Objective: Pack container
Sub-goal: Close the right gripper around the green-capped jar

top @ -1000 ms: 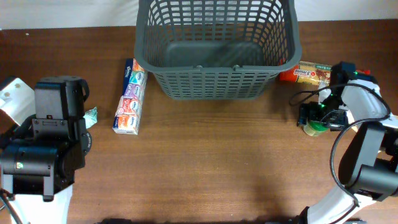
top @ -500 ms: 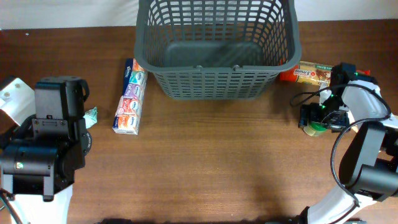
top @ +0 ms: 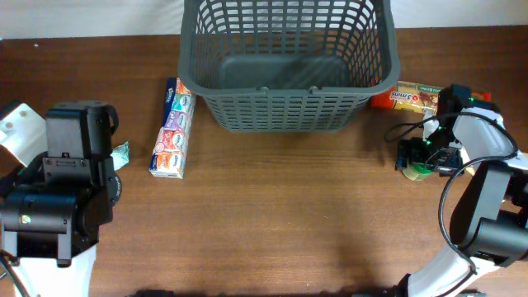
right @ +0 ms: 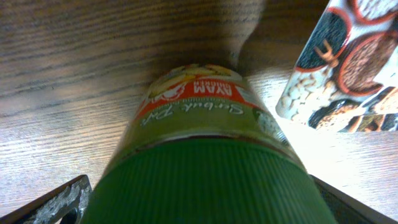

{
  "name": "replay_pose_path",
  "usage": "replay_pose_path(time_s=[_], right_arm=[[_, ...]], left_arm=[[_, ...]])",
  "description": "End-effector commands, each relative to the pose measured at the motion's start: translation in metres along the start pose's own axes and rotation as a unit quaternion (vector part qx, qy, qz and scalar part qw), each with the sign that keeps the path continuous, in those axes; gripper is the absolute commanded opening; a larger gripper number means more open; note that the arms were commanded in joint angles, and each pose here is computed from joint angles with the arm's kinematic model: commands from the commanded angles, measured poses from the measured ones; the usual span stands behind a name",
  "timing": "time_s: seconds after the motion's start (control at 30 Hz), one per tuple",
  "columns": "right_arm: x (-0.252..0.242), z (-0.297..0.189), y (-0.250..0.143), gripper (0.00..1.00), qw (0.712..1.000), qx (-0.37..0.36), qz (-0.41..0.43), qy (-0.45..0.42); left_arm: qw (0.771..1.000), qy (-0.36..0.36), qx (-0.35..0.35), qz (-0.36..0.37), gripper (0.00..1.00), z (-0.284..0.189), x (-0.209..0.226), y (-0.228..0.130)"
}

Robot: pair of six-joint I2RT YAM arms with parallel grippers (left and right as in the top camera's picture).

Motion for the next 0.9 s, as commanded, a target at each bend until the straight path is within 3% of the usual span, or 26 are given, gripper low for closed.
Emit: replay_pose_path(time_s=[0.0,0.87], right_arm=[[-0.0012,0.0045,-0.0014,0.99,1.000,0.004,0.004,-0.003],[-0.0018,0.0096,0.0007,0.99,1.000,-0.007,0.004,-0.007]], left_arm=[[1.000,0.007,-0.011,-0.011,0.99,-0.0007,0.0014,0.0045],[1.000,0.007,-0.011,-0.011,0.99,-0.0007,0.0014,0.0045]])
Point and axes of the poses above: each gripper's point midway between its finger pads, its own z axis out along the fingers, its own x axis along the line the jaws close on, y = z × x, the point moved 8 cm from there along -z, back along the fingers, and after that the axes turned 15 degrees about -z, right-handed, at the moved point
